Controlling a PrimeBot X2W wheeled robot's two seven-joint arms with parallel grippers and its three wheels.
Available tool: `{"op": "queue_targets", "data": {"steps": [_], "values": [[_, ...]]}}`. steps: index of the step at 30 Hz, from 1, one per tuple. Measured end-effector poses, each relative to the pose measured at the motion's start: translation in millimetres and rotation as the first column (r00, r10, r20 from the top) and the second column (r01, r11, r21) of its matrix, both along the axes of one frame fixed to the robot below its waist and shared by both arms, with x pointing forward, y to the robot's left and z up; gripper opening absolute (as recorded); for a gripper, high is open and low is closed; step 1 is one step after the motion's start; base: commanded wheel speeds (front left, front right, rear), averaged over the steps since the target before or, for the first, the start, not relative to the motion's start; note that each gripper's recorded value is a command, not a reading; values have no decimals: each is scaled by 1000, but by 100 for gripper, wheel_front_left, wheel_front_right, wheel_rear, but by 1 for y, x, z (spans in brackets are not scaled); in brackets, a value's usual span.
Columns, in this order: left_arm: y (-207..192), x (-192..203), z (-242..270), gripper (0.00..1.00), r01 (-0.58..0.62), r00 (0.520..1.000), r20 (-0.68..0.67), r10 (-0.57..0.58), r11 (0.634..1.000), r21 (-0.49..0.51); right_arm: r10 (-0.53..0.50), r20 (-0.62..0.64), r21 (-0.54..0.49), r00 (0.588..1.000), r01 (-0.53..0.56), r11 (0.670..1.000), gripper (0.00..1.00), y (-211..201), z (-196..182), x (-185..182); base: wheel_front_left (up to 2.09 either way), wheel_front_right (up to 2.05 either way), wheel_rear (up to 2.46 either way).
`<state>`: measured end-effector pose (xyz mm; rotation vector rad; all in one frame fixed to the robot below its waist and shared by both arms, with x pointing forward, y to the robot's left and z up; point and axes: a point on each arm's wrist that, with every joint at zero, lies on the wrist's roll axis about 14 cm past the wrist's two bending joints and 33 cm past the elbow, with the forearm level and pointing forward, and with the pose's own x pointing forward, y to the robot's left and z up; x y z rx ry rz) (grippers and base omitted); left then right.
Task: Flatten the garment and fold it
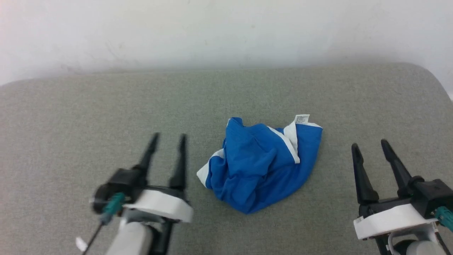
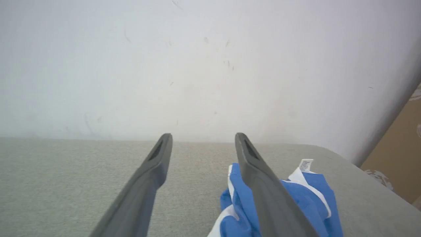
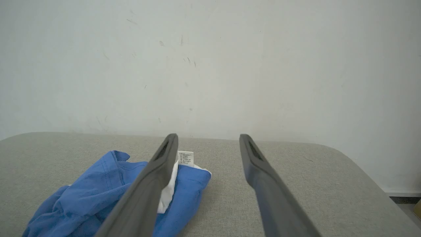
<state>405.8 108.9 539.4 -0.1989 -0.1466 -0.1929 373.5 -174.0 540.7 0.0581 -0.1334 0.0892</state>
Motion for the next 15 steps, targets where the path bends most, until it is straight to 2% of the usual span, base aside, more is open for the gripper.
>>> {"op": "queue_targets", "data": {"steps": [6, 12, 15], "values": [[60, -9, -5, 100, -162, 987, -4, 162, 984, 78, 9, -96, 8, 995, -8, 1000, 100, 2, -19, -7, 0, 0, 0], [84, -19, -15, 100, -200, 978, -41, 206, 973, 117, 42, -191, 6, 981, -42, 999, 100, 13, -37, -9, 0, 0, 0], [87, -21, -14, 100, -206, 976, -42, 212, 971, 120, 55, -292, -1, 955, -58, 998, 100, 17, -57, -8, 0, 0, 0]]}}
